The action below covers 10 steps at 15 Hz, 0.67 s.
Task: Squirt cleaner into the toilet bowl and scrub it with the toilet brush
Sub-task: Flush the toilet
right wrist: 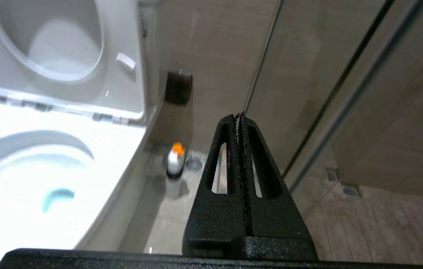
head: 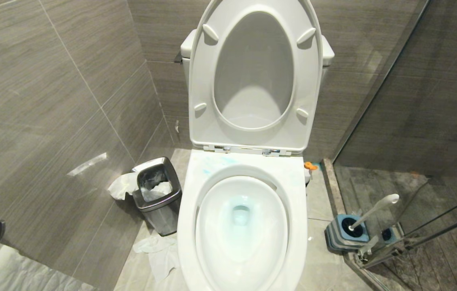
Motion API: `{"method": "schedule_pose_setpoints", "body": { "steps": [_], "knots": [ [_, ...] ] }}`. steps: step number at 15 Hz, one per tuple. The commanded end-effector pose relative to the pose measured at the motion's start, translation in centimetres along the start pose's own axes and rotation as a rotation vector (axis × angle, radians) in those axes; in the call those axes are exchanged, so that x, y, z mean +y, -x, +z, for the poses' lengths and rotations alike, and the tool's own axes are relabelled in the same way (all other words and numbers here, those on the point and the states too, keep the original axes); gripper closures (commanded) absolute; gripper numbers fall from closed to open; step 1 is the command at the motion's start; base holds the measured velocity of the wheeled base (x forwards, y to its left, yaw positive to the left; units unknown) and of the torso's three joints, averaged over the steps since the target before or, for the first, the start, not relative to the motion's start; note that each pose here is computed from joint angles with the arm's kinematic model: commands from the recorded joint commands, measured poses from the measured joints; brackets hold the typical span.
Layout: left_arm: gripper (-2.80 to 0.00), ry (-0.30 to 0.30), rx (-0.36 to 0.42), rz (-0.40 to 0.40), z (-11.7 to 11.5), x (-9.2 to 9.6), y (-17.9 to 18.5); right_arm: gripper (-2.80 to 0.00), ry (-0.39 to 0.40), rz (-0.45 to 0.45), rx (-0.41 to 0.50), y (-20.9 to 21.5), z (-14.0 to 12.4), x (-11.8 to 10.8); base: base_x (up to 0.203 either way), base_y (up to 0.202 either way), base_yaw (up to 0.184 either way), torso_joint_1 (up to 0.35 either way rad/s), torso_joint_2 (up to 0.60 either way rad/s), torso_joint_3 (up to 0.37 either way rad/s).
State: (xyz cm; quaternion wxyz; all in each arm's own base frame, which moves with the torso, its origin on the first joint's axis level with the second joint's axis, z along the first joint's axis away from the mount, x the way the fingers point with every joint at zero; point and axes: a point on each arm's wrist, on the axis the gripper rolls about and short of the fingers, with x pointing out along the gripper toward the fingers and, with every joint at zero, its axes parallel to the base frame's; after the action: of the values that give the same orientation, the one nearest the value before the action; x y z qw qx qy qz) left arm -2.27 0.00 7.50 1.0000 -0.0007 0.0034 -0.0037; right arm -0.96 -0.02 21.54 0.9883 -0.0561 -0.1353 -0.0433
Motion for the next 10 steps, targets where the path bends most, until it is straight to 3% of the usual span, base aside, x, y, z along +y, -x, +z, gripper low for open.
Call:
{"method": "schedule_pose_setpoints", "body": {
  "steps": [1,5,8,10],
  "knots": [
    [0.00,0.000,0.001,0.000,0.0,0.0,0.0,0.00,0.002,0.014,-0.050,4.0,-1.6,-0.1,0.000,0.000,0.000,0.000,0.00,0.000],
    [0.00,0.000,0.002,0.000,0.0,0.0,0.0,0.00,-0.002,-0.009,0.061,5.6,-7.1,0.3,0.000,0.000,0.000,0.000,0.00,0.000],
    [0.00,0.000,0.001,0.000,0.0,0.0,0.0,0.00,-0.034,-0.006,0.132,5.1,-9.9,0.7,0.000,0.000,0.000,0.000,0.00,0.000],
    [0.00,0.000,0.001,0.000,0.0,0.0,0.0,0.00,-0.038,-0.001,0.128,4.8,-11.1,0.9,0.000,0.000,0.000,0.000,0.00,0.000]
  ]
}}
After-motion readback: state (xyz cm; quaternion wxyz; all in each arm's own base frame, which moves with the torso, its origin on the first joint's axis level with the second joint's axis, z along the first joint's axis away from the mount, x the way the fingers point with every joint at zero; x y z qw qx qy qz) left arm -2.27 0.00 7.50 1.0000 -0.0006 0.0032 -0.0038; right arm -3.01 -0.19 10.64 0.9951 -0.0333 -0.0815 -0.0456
